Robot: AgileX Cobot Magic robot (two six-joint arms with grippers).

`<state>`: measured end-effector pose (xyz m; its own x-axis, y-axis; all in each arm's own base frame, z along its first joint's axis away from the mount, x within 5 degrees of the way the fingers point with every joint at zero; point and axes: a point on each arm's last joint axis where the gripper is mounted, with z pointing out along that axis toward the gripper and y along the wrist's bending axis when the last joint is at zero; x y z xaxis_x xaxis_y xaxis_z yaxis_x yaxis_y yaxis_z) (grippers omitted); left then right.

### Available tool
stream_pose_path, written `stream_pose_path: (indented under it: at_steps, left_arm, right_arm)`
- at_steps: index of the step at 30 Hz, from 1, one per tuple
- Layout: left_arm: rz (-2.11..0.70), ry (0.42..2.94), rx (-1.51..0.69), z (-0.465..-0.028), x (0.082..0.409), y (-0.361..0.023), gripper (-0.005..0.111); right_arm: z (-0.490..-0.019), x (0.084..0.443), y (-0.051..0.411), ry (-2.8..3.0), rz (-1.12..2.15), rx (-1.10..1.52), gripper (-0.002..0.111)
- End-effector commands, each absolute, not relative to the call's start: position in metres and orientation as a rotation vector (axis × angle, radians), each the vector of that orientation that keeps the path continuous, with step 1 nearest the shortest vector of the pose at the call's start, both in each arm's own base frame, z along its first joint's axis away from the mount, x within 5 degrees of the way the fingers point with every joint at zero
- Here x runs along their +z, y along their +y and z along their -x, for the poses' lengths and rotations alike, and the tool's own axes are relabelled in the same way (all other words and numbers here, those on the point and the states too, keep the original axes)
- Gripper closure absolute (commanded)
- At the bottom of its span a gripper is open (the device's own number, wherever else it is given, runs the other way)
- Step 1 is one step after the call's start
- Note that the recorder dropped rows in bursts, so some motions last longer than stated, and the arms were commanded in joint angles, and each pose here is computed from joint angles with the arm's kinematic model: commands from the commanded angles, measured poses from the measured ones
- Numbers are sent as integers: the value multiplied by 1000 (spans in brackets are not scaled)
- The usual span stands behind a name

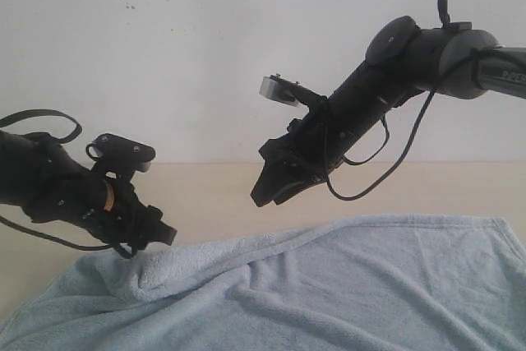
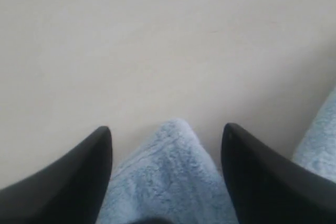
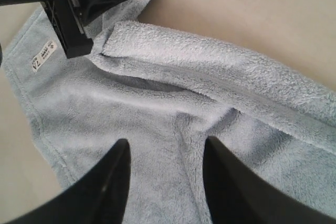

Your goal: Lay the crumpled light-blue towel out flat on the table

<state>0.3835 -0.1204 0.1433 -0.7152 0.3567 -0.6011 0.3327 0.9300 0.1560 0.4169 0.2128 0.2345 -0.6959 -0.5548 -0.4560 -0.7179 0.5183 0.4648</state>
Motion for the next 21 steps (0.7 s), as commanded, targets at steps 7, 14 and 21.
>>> stream_pose_path:
  at_steps: [7, 14, 21]
  left_arm:
    - [-534, 2543, 131, -390, 115, -129, 48]
    - [-539, 2568, 192, -392, 117, -126, 76]
    - [-548, 2532, 244, -393, 126, -123, 103]
  right_arm:
    - [-417, 240, 211, 2519, 1041, 951, 65]
    - [-417, 240, 211, 2519, 1041, 951, 65]
    - [-417, 240, 211, 2521, 1038, 952, 65]
